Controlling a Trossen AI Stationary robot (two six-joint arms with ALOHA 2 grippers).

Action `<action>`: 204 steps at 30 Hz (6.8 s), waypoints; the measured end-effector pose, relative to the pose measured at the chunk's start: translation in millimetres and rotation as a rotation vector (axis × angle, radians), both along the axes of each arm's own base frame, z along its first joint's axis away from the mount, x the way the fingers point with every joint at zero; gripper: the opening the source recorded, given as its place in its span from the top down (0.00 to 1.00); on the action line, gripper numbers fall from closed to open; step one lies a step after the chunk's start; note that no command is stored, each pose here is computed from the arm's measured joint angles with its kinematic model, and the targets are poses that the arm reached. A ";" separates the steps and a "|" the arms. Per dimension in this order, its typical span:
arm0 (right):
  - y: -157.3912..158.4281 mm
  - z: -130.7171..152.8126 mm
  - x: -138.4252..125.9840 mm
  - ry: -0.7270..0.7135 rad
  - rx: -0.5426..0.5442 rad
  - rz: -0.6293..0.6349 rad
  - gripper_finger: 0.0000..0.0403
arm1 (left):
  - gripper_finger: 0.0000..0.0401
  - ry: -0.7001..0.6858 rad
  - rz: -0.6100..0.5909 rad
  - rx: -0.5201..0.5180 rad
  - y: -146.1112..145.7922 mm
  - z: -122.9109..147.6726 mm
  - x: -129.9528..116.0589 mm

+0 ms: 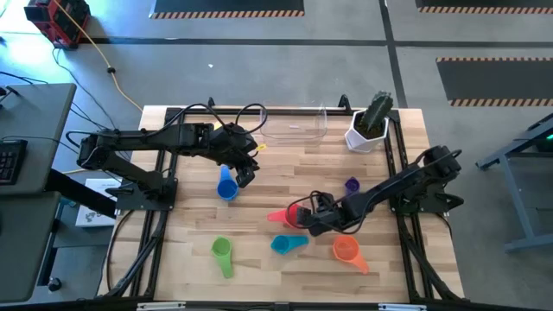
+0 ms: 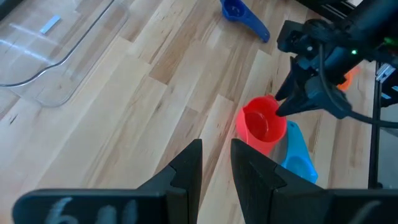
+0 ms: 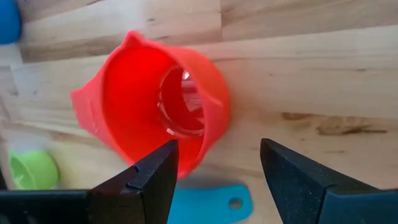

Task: Nest measuring cups in basket
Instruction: Stack the red measuring cup on top of the orange measuring cup, then stack the blue measuring cup on top of the red measuring cup

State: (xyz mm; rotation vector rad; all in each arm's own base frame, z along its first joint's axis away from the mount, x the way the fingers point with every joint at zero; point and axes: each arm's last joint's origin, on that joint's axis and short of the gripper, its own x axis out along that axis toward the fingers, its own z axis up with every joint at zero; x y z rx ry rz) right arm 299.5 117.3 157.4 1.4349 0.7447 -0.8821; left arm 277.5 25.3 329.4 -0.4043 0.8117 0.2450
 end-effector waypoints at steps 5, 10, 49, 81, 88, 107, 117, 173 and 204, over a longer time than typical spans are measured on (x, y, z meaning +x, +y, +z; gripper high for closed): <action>-0.8 -8.0 1.6 0.018 -0.010 -0.032 0.46 | 0.81 0.002 -0.017 0.016 0.0 -0.2 -0.1; -4.1 -14.7 4.1 0.038 -0.015 -0.043 0.53 | 0.81 0.003 -0.018 0.016 0.0 -0.1 -0.1; -43.5 79.6 -30.6 -0.093 -0.263 0.499 0.97 | 0.81 0.007 -0.008 -0.006 -0.4 -0.5 -0.5; -29.1 109.6 -78.2 -0.250 -0.602 1.663 0.95 | 0.81 -0.019 0.301 -0.285 -0.4 -0.3 -0.1; -14.1 109.4 -84.7 -0.251 -0.672 1.748 0.95 | 0.81 -0.024 0.333 -0.270 0.6 -0.3 -0.2; 18.1 62.4 -71.7 -0.079 -0.623 1.981 0.95 | 0.81 -0.029 0.361 -0.268 1.1 -0.3 -0.2; 20.5 47.6 -68.0 -0.007 -0.580 2.020 0.95 | 0.81 -0.034 0.378 -0.249 1.8 -0.2 -0.3; -1.4 45.0 -53.4 0.147 -0.609 1.638 0.78 | 0.68 0.229 0.417 -0.133 25.1 -14.3 -24.6; -44.7 112.6 -9.5 0.045 -0.689 1.356 0.78 | 0.68 0.597 0.679 -0.305 -9.2 -110.3 -58.3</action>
